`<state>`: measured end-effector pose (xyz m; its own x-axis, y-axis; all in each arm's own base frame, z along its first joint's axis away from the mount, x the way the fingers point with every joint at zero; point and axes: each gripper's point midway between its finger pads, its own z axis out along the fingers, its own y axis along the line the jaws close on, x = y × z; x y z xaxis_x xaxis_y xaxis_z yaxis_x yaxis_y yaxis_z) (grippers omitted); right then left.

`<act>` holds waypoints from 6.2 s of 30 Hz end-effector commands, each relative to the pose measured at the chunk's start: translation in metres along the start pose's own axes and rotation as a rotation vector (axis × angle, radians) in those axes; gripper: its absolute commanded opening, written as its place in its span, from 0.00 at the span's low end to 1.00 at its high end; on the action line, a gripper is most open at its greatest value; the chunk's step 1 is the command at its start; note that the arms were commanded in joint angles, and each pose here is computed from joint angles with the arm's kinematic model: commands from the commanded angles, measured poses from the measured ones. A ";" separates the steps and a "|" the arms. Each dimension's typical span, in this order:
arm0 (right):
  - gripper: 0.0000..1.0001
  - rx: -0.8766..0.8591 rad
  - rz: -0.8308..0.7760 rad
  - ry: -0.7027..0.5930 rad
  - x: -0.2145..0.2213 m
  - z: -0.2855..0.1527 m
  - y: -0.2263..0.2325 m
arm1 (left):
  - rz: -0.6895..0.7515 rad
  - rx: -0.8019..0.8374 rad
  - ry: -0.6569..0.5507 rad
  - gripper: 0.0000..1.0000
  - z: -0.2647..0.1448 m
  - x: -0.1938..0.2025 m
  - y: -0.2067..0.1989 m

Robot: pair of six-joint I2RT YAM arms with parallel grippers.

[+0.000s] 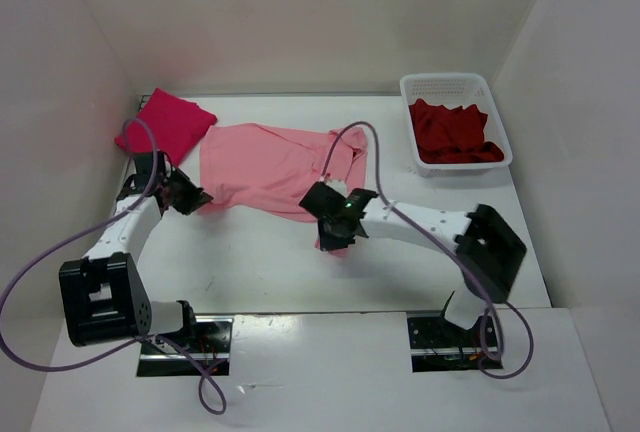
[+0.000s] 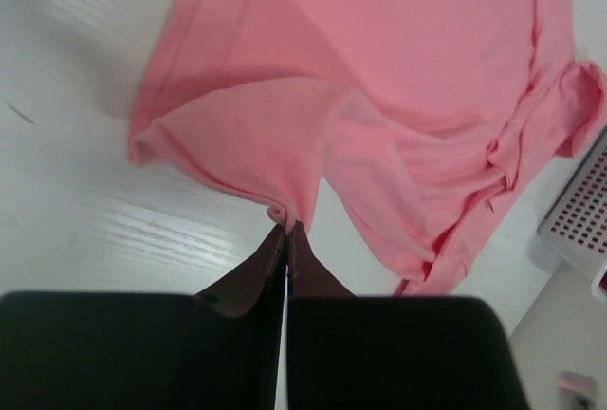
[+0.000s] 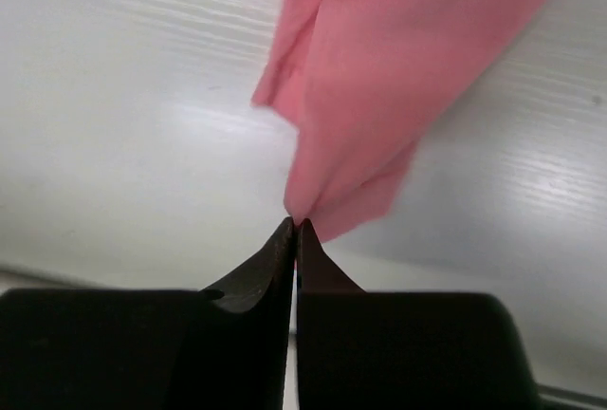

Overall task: Fold and stack the t-shirts
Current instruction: Flatten out the tshirt, then fold the flattened tshirt in 1/3 of the way

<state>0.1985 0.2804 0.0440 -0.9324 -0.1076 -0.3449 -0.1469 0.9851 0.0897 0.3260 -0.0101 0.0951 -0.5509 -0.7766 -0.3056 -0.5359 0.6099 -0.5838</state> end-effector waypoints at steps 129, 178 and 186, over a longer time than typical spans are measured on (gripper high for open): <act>0.01 -0.006 0.509 -0.385 -0.261 -0.019 -0.215 | -0.044 -0.094 -0.008 0.03 0.054 -0.074 0.020; 0.37 0.137 0.916 -0.259 -0.054 0.022 -0.238 | -0.197 -0.161 0.161 0.00 0.051 0.018 0.091; 0.00 0.180 0.974 -0.276 -0.066 0.022 -0.253 | -0.155 -0.168 0.164 0.00 0.046 0.017 0.092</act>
<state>0.2872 0.0569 0.0127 -0.5768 0.7408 -0.3443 0.6776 0.6693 0.3047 0.3045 0.0156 0.0124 -0.5164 -0.8549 -0.0497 -0.7070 0.4584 -0.5385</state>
